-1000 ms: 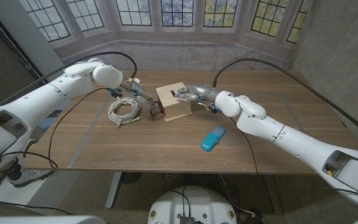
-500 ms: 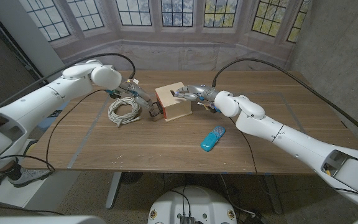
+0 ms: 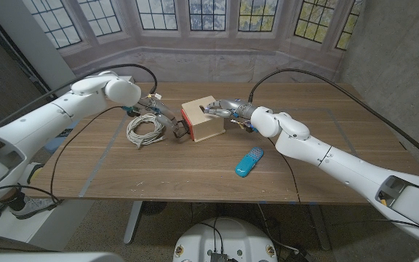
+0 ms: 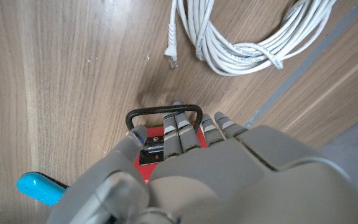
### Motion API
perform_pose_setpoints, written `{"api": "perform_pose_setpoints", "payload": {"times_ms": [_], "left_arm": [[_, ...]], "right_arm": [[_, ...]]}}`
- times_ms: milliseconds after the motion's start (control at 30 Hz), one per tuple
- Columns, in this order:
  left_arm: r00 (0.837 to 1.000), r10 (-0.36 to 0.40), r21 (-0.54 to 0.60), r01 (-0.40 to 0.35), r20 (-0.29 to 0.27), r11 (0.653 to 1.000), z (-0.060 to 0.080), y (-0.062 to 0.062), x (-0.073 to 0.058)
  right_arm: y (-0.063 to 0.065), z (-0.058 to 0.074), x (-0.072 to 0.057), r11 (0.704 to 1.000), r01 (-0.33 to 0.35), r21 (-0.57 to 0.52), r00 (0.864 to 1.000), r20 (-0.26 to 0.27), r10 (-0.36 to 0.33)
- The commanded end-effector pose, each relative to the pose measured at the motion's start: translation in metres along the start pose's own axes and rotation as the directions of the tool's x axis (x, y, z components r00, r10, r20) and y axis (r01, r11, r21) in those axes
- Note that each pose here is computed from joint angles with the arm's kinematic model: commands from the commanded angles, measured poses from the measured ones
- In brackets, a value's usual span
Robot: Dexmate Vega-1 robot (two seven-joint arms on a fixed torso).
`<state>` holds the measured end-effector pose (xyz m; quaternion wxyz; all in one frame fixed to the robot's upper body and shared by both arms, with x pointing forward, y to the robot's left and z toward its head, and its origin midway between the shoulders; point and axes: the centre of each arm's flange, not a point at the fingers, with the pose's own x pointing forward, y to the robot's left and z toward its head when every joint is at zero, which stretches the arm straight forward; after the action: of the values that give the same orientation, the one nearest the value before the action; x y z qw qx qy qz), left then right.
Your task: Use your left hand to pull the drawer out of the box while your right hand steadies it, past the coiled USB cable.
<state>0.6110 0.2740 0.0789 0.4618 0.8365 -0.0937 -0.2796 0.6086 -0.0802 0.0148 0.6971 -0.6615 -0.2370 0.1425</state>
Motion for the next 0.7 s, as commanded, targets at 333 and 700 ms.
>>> {"api": "perform_pose_setpoints", "payload": {"times_ms": [333, 700], "left_arm": [[0.999, 0.014, -0.011, -0.015, -0.037, 1.0, 0.005, -0.014, -0.015], [0.999, 0.012, -0.029, -0.013, -0.047, 0.999, 0.009, -0.025, -0.022]], "right_arm": [[0.001, 0.004, 0.004, 1.0, 0.007, -0.001, 1.0, 0.009, -0.007], [0.004, 0.007, 0.005, 1.0, 0.006, -0.005, 1.0, 0.015, -0.006]]}}
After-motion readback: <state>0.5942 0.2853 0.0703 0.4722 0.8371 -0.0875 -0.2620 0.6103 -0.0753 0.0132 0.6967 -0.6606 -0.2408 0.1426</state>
